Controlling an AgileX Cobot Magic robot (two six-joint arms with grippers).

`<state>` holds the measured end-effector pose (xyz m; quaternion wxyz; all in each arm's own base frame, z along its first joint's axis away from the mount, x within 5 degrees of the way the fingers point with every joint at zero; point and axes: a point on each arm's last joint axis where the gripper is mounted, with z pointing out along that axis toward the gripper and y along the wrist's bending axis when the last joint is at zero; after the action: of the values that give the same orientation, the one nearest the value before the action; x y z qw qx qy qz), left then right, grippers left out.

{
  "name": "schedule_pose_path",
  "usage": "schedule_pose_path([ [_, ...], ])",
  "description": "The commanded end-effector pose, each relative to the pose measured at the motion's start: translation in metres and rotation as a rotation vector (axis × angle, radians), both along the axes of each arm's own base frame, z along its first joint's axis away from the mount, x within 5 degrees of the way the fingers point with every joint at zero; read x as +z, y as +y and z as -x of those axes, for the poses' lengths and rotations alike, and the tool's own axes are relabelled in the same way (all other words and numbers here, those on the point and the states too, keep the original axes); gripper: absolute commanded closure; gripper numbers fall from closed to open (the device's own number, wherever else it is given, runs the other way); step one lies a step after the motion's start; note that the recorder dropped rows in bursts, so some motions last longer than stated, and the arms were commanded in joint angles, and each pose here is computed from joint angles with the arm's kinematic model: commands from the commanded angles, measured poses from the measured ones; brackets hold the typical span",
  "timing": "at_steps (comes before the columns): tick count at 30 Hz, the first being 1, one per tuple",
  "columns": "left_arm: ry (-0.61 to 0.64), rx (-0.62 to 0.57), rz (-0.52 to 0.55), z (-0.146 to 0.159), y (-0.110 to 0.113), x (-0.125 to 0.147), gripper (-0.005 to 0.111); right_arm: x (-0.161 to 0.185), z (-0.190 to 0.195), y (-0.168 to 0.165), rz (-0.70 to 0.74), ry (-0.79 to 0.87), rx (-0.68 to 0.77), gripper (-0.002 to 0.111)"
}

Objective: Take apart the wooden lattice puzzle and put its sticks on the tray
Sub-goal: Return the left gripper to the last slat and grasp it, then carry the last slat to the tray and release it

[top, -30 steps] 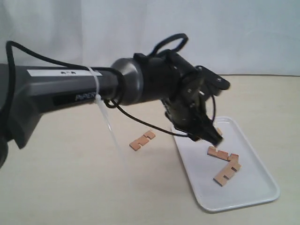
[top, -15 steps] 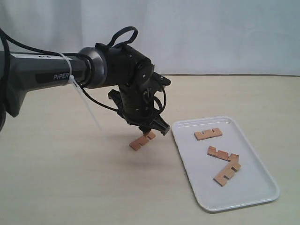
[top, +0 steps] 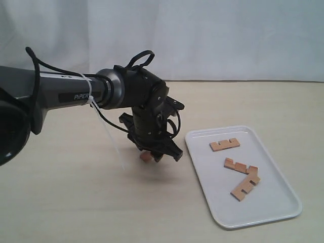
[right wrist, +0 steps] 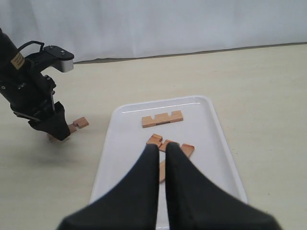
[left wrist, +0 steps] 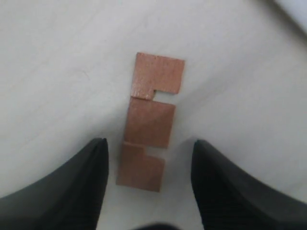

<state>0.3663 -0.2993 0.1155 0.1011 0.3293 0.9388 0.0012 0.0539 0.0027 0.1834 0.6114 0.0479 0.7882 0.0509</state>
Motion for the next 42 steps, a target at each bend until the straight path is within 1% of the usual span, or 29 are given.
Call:
schedule_pose_path([
  [1,0.011,0.001,-0.002,0.0,0.0,-0.006,0.057,-0.001,0.0,0.0,0.002,-0.001,-0.001,0.104],
  [7,0.028,0.001,-0.016,0.0,0.001,-0.018,0.057,-0.001,0.0,0.0,0.002,-0.001,-0.001,0.104],
  [9,0.033,0.001,-0.02,0.0,0.001,-0.02,0.059,-0.001,0.0,0.0,0.002,-0.001,-0.001,0.104],
  [10,0.033,0.001,-0.02,0.0,0.001,-0.02,0.063,-0.001,0.0,0.0,0.002,-0.001,-0.001,0.104],
  [11,0.031,-0.002,-0.025,0.0,0.001,-0.02,0.072,-0.001,0.0,0.0,0.002,-0.001,-0.001,0.104],
  [12,0.03,-0.002,-0.026,0.0,0.001,-0.02,0.085,-0.001,0.0,0.0,0.002,-0.001,-0.001,0.104],
  [14,0.03,-0.005,-0.027,0.0,0.001,-0.02,0.107,-0.001,0.0,0.0,0.002,-0.001,-0.001,0.104],
  [17,0.002,-0.007,-0.002,-0.002,0.0,-0.012,0.107,-0.001,0.0,0.0,0.002,-0.001,-0.001,0.104],
  [19,-0.037,-0.014,0.034,-0.001,-0.005,0.004,0.107,-0.001,0.0,0.0,0.002,-0.001,-0.001,0.104],
  [20,-0.066,-0.034,0.055,0.002,-0.01,0.018,0.107,-0.001,0.0,0.0,0.002,-0.001,-0.001,0.104],
  [21,-0.084,-0.051,0.069,0.004,-0.013,0.026,0.107,-0.001,0.0,0.0,0.002,-0.001,-0.001,0.104],
  [22,-0.126,-0.081,0.106,0.01,-0.022,0.038,0.107,-0.001,0.0,0.0,0.002,-0.001,-0.001,0.104],
  [23,-0.149,-0.095,0.131,0.013,-0.028,0.045,0.107,-0.001,0.0,0.0,0.002,-0.001,-0.001,0.104],
  [25,-0.214,-0.161,0.235,0.033,-0.06,0.053,0.107,-0.001,0.0,0.0,0.002,-0.001,-0.001,0.104],
  [26,-0.225,-0.18,0.252,0.038,-0.067,0.052,0.107,-0.001,0.0,0.0,0.002,-0.001,-0.001,0.104],
  [28,-0.268,-0.245,0.314,0.056,-0.093,0.047,0.107,-0.001,0.0,0.0,0.002,-0.001,-0.001,0.104],
  [29,-0.286,-0.277,0.344,0.065,-0.107,0.038,0.107,-0.001,0.0,0.0,0.002,-0.001,-0.001,0.104],
  [30,-0.295,-0.288,0.355,0.067,-0.111,0.033,0.107,-0.001,0.0,0.0,0.002,-0.001,-0.001,0.104],
  [31,-0.285,-0.282,0.363,0.069,-0.115,0.023,0.107,-0.001,0.0,0.0,0.002,-0.001,-0.001,0.104],
  [33,-0.26,-0.264,0.363,0.069,-0.115,0.01,0.107,-0.001,0.0,0.0,0.002,-0.001,-0.001,0.104],
  [37,-0.246,-0.261,0.347,0.068,-0.114,0.002,0.105,-0.001,0.0,0.0,0.002,-0.001,-0.001,0.104],
  [38,-0.241,-0.261,0.342,0.068,-0.114,-0.002,0.102,-0.001,0.0,0.0,0.002,-0.001,-0.001,0.104],
  [39,-0.235,-0.26,0.337,0.068,-0.114,-0.006,0.095,-0.001,0.0,0.0,0.002,-0.001,-0.001,0.104],
  [41,-0.225,-0.258,0.329,0.069,-0.114,-0.01,0.075,-0.001,0.0,0.0,0.002,-0.001,-0.001,0.104],
  [42,-0.225,-0.258,0.329,0.069,-0.114,-0.01,0.067,-0.001,0.0,0.0,0.002,-0.001,-0.001,0.104],
])
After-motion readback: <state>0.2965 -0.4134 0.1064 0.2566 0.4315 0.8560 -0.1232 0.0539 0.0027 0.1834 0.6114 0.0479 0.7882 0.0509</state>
